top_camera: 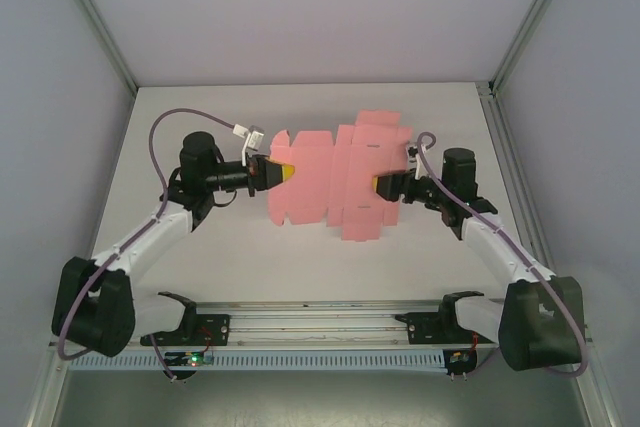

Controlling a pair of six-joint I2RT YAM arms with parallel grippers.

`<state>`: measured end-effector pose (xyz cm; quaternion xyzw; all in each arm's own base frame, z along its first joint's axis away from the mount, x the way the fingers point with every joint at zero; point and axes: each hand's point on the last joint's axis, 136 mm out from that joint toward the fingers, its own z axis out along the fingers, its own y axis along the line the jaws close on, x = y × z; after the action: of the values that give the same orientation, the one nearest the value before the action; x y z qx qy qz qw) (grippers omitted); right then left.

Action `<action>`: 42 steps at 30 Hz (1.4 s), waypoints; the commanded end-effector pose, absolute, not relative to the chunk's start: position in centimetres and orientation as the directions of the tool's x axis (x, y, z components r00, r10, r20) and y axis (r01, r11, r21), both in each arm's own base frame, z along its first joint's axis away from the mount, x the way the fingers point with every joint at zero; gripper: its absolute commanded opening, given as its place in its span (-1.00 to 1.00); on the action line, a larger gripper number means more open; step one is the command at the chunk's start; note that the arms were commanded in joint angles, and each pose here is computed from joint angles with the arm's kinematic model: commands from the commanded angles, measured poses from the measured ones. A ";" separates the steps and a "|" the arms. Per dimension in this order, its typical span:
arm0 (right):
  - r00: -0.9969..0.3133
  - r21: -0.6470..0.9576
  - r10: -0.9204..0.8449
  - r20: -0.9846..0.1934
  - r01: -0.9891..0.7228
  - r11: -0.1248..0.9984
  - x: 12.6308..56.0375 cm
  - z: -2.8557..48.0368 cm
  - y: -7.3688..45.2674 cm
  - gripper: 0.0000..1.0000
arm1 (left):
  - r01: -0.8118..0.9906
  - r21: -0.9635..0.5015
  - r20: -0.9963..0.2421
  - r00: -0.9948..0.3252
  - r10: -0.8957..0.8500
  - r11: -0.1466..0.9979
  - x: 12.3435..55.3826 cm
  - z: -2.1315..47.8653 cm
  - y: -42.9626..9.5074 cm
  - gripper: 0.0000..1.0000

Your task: Assemble paper box

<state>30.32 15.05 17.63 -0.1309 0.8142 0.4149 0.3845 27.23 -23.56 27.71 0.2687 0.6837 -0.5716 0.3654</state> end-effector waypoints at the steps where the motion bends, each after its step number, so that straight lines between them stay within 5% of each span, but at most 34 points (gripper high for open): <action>1: -0.583 0.531 0.056 -0.810 -0.692 0.489 28.3 19.3 16.3 0.28 | 0.867 -0.462 -0.886 -0.459 -0.059 0.188 25.3 30.2 -23.8 -1.00; 5: -0.514 0.482 0.038 -0.857 -0.773 0.412 26.5 20.9 16.9 0.15 | 0.845 -0.453 -0.890 -0.445 -0.097 0.285 26.0 30.1 -23.0 -1.00; 19: -0.431 0.388 0.025 -0.902 -0.783 0.487 24.5 22.6 15.9 -0.07 | 0.756 -0.473 -0.877 -0.452 -0.163 0.453 28.7 28.3 -21.6 -1.00; 26: -0.443 0.411 0.009 -0.896 -0.824 0.391 23.4 22.6 16.7 -0.35 | 0.736 -0.500 -0.864 -0.463 -0.200 0.457 29.0 28.4 -21.4 -1.00; 32: -0.458 0.416 -0.008 -0.889 -0.815 0.403 24.0 21.7 16.8 -1.00 | 0.698 -0.516 -0.853 -0.468 -0.229 0.496 29.8 28.2 -20.9 -1.00; 34: -0.447 0.389 -0.028 -0.894 -0.806 0.446 24.7 21.5 17.0 -1.00 | 0.687 -0.523 -0.847 -0.483 -0.220 0.504 29.9 28.0 -20.9 -1.00; 35: -0.440 0.361 -0.064 -0.896 -0.803 0.474 25.0 21.3 17.1 -1.00 | 0.670 -0.523 -0.844 -0.495 -0.208 0.526 30.1 27.5 -20.7 -0.73; 37: -0.430 0.274 -0.185 -0.884 -0.795 0.541 25.5 20.4 17.4 -1.00 | 0.579 -0.511 -0.832 -0.517 -0.199 0.635 31.1 26.2 -19.3 0.76; 38: -0.439 0.223 -0.256 -0.861 -0.779 0.586 26.1 19.7 17.4 -1.00 | 0.510 -0.494 -0.827 -0.525 -0.201 0.704 31.8 25.6 -18.1 1.00; 42: -0.517 0.090 -0.507 -0.690 -0.756 0.649 27.8 17.2 17.0 -1.00 | 0.241 -0.386 -0.806 -0.557 -0.199 0.890 32.8 25.1 -13.1 1.00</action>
<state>26.96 19.41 20.32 -0.3365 0.7957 0.3239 0.3855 32.44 -17.24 25.11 0.0662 0.8100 -0.3543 0.4626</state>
